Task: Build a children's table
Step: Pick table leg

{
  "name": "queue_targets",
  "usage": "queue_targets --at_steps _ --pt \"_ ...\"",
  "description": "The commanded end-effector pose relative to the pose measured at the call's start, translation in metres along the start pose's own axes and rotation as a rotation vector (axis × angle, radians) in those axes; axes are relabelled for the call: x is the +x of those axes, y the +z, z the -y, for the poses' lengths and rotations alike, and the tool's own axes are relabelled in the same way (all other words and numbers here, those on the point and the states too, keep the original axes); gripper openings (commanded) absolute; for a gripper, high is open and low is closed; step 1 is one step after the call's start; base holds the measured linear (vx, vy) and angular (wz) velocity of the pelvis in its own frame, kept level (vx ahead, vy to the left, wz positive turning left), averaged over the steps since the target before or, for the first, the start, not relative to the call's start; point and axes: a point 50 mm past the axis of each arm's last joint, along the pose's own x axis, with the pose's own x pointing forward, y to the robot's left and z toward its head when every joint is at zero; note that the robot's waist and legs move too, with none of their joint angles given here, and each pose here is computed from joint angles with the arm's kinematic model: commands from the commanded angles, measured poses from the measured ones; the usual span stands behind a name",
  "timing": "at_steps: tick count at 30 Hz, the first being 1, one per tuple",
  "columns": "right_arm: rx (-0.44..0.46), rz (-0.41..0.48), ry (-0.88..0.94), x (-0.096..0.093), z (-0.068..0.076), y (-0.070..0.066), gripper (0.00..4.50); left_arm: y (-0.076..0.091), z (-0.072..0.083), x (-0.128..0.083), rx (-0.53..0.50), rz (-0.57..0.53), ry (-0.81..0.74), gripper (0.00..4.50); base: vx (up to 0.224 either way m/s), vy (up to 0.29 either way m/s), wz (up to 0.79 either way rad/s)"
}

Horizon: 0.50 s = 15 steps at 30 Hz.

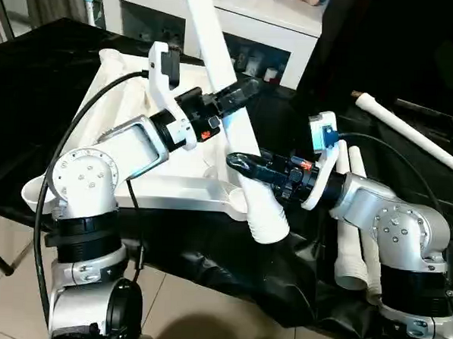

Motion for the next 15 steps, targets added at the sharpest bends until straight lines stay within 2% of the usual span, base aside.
queue_targets --at_steps 1,6,10,12,15 --pt "-0.033 0.026 0.006 -0.0021 -0.0027 0.0092 1.8 0.0032 0.0054 0.0055 0.012 -0.013 -0.022 2.91 0.0 0.0 0.0" --pt "-0.035 0.03 0.004 -0.0013 -0.0028 0.0102 1.8 0.0059 0.0055 0.0056 0.02 -0.024 -0.032 2.48 0.0 0.0 0.0" --pt "-0.061 0.025 -0.013 -0.0003 -0.0027 0.0112 1.8 0.0086 0.0028 0.0072 0.064 -0.03 0.003 2.21 0.0 0.0 0.0" --pt "-0.068 0.024 -0.027 0.0003 -0.0019 0.0112 2.36 0.0085 0.0028 0.0079 0.075 -0.032 0.009 2.04 0.0 0.0 0.0" --pt "-0.065 0.027 -0.048 0.0035 -0.0011 0.0104 2.56 0.0063 0.0032 0.0112 0.119 -0.044 0.033 1.97 0.0 0.0 0.0"
